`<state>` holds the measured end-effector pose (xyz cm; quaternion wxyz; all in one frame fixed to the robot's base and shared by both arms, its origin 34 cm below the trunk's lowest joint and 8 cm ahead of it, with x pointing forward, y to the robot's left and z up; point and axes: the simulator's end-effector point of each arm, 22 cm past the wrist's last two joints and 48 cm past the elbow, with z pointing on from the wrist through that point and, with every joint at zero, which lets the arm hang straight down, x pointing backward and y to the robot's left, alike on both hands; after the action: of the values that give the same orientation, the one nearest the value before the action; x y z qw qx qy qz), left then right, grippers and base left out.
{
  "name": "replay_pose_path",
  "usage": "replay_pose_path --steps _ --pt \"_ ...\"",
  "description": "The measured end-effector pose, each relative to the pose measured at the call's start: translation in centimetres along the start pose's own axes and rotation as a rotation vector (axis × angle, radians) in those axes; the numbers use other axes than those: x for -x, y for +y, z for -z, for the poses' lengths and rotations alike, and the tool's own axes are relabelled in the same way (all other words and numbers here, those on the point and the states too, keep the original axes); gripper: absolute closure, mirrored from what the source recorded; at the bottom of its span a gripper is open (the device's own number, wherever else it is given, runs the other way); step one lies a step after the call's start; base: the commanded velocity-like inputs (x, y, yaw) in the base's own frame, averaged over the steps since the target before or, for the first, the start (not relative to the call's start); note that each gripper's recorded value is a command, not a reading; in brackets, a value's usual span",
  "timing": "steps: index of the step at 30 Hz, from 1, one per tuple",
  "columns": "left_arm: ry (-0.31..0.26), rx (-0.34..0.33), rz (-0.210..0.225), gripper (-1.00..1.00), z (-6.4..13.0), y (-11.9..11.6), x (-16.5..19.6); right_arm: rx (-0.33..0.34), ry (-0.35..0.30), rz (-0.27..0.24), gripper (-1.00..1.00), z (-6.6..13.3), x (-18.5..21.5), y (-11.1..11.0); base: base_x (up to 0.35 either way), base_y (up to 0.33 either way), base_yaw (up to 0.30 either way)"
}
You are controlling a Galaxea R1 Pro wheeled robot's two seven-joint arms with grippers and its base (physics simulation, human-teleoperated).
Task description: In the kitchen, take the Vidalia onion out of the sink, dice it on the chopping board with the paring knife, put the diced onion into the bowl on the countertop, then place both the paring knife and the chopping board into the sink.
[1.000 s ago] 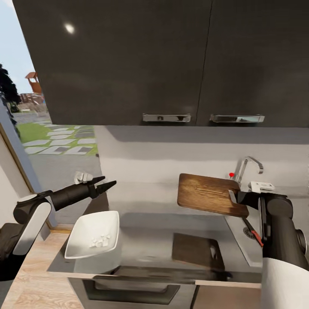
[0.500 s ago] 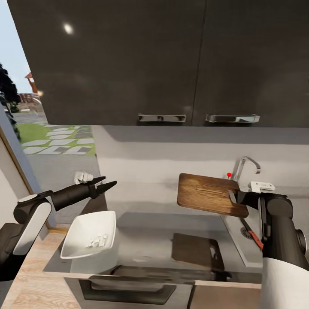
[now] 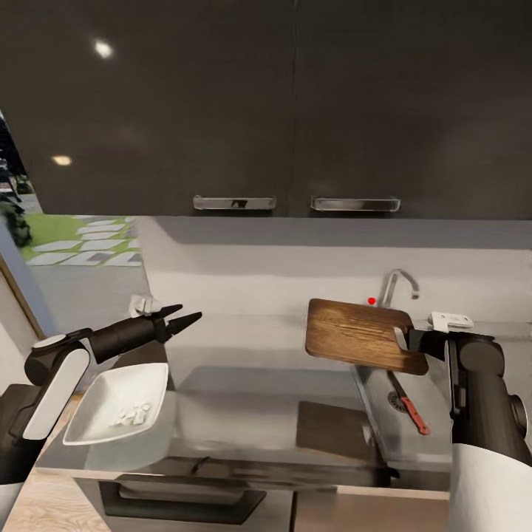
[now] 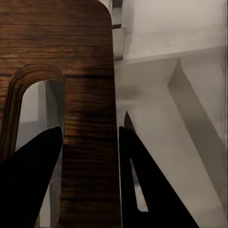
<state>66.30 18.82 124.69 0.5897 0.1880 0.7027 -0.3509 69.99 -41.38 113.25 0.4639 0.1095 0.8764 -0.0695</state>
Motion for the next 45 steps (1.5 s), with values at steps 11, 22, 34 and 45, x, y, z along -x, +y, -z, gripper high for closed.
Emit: replay_pose_path --steps 11,22,34,45 --pt "0.002 0.0 -0.001 -1.0 0.0 0.0 0.0 0.002 -0.001 -0.001 1.0 0.0 0.0 0.1 0.0 -0.109 0.0" --pt "0.002 -0.001 -0.001 -1.0 0.0 -0.1 0.0 0.007 -0.001 -0.004 1.0 0.0 0.0 0.1 0.0 -0.002 -0.058" --pt "0.0 -0.001 -0.001 -1.0 0.0 -0.1 0.0 0.003 0.0 -0.001 1.0 0.0 0.0 0.1 0.0 -0.141 -0.217" --pt "0.0 -0.001 -0.001 -1.0 0.0 -0.1 0.0 -0.019 0.025 0.022 1.0 -0.6 -0.9 0.7 0.0 -0.01 -0.004"
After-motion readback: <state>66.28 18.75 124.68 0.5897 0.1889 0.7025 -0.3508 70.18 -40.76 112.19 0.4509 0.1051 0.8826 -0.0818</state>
